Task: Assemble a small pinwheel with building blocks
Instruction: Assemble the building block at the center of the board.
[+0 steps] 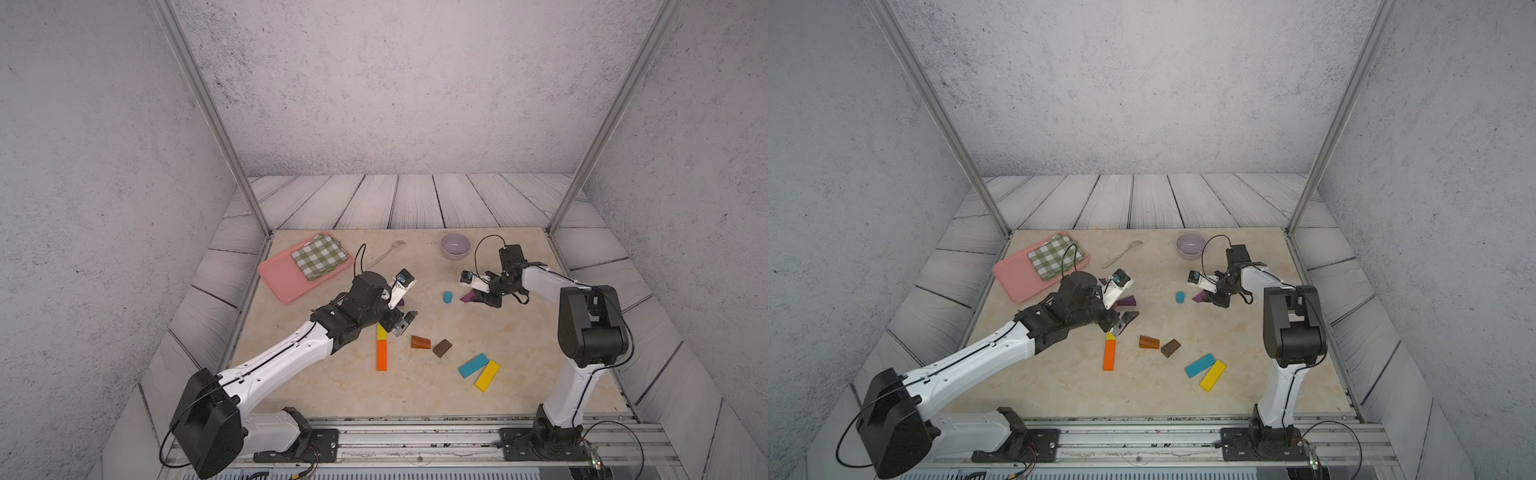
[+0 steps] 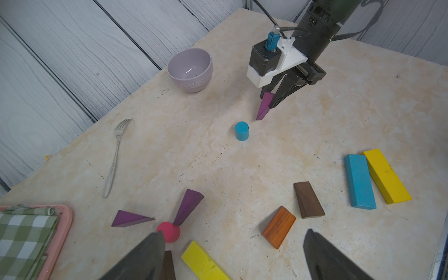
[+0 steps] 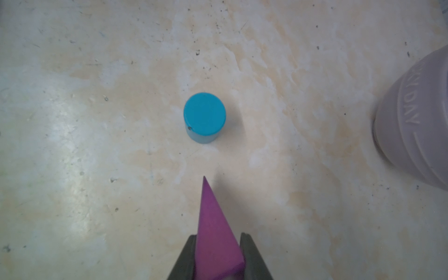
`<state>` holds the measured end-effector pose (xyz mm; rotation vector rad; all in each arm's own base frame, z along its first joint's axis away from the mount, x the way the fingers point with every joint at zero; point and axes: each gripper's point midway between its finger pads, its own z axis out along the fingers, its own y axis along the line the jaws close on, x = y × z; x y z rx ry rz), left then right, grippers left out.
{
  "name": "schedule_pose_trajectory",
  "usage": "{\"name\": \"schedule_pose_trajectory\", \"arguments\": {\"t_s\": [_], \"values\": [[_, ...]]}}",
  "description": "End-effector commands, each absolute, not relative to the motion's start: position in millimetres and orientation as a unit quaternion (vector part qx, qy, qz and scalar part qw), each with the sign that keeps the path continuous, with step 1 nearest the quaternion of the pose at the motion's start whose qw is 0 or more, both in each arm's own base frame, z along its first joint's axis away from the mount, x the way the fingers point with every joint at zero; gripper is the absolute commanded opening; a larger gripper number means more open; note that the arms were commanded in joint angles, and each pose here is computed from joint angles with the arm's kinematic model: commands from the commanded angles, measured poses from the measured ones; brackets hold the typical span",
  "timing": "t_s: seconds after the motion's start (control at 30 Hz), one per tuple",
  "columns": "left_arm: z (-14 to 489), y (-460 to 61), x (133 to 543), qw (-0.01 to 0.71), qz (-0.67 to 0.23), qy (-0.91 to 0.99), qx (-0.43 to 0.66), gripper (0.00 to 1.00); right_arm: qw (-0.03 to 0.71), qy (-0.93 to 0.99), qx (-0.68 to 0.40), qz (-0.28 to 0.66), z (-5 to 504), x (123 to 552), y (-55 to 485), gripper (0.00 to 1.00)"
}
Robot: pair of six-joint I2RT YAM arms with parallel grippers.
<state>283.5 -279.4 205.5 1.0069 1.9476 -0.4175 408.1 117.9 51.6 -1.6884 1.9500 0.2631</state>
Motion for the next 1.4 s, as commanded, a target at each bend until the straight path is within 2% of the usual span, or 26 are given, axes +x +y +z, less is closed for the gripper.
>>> {"name": "schedule_pose_trajectory", "arguments": {"t_s": [0.0, 0.1, 0.47, 0.63, 0.73, 1.37], "values": [[199.7, -280.7, 282.1, 0.434, -0.167, 0.784, 0.411, 0.96, 0.201, 0.739, -0.632, 0.117, 14.9, 383.4, 106.8, 0.36], [199.1, -281.0, 281.8, 0.433, -0.167, 0.785, 0.411, 0.96, 0.204, 0.740, -0.629, 0.123, 14.6, 383.0, 104.1, 0.42], [195.2, -281.8, 282.8, 0.428, -0.166, 0.787, 0.412, 0.96, 0.231, 0.739, -0.622, 0.118, 24.9, 395.7, 106.4, 0.48], [193.7, -281.4, 283.3, 0.425, -0.163, 0.789, 0.412, 0.96, 0.230, 0.737, -0.625, 0.114, 21.5, 402.3, 105.9, 0.36], [195.7, -279.9, 283.5, 0.429, -0.161, 0.788, 0.412, 0.96, 0.227, 0.733, -0.630, 0.118, 22.5, 403.6, 107.1, 0.34], [192.3, -280.4, 284.2, 0.427, -0.157, 0.788, 0.416, 0.96, 0.204, 0.685, -0.682, 0.152, 27.0, 413.5, 122.6, 0.32]]}}
